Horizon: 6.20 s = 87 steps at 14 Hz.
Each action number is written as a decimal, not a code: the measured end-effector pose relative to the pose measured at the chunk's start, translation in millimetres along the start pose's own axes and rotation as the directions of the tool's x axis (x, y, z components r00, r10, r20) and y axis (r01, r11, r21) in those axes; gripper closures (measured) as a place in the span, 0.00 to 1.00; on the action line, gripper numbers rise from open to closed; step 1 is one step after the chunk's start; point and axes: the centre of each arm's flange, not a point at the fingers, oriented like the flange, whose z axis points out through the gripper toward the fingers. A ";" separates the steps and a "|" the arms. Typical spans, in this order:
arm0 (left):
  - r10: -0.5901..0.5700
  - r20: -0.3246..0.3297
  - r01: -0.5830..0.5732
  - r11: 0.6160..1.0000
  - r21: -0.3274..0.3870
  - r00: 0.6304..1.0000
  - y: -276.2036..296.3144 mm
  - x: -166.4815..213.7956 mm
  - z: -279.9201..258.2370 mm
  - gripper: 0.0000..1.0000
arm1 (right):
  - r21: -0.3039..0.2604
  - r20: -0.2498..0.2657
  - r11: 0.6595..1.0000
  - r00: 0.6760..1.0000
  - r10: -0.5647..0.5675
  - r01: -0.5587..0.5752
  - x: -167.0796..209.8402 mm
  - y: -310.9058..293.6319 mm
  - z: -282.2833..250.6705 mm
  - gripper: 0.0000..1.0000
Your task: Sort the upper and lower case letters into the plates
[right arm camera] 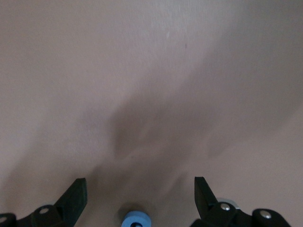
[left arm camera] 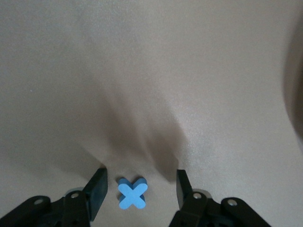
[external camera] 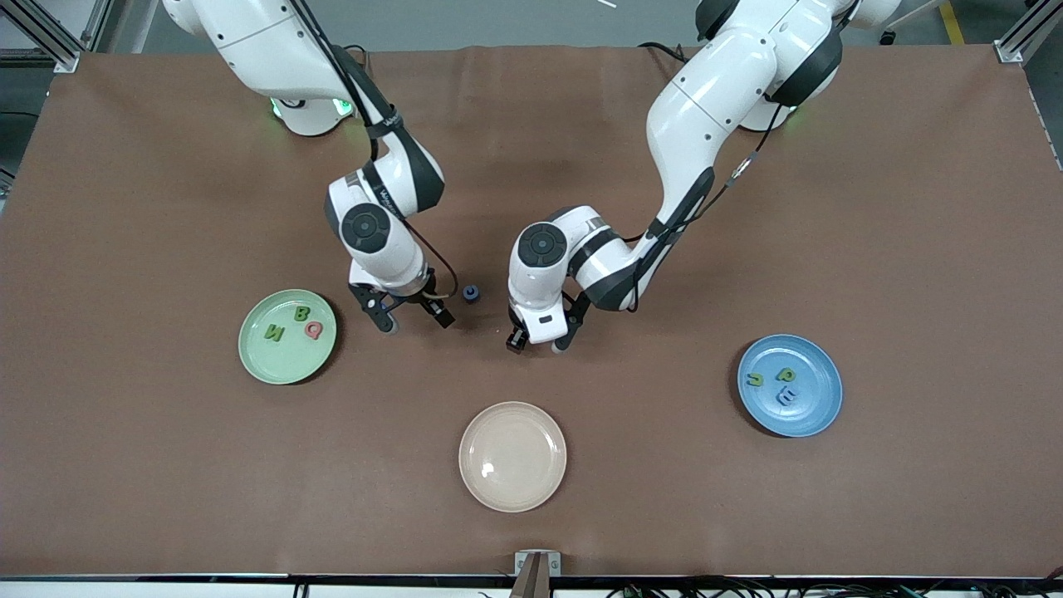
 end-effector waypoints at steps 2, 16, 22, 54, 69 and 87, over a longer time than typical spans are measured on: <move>0.002 0.000 -0.002 1.000 0.001 1.000 -0.5 -1.2 0.1 0.33 | -0.004 0.000 1.000 1.000 0.031 -0.031 -16.3 -0.7 5.2 0.00; 0.005 -0.014 -0.004 0.999 0.034 1.000 -0.7 0.0 -1.3 0.70 | 0.002 -0.007 0.998 0.998 0.061 -0.061 -56.4 -1.8 36.2 0.32; 0.020 -0.051 -0.019 0.999 0.027 0.999 33.9 76.8 -58.2 0.73 | 0.006 -0.007 0.997 0.997 0.076 -0.076 -57.7 -4.0 33.7 0.46; 0.542 0.184 -0.572 0.786 0.235 0.820 -63.9 529.5 -92.8 0.58 | -0.069 0.014 0.934 0.936 -0.351 0.351 296.9 102.3 -17.6 0.66; 0.817 -0.059 -0.795 0.573 0.202 0.574 -51.9 485.0 -403.4 0.00 | -0.076 0.093 0.806 0.809 -0.581 0.588 315.5 87.6 -85.9 0.00; 0.854 0.018 -0.844 0.510 0.165 0.520 -110.0 421.9 -519.7 0.00 | -0.115 0.184 0.689 0.697 -0.693 0.716 350.9 99.4 -349.3 0.00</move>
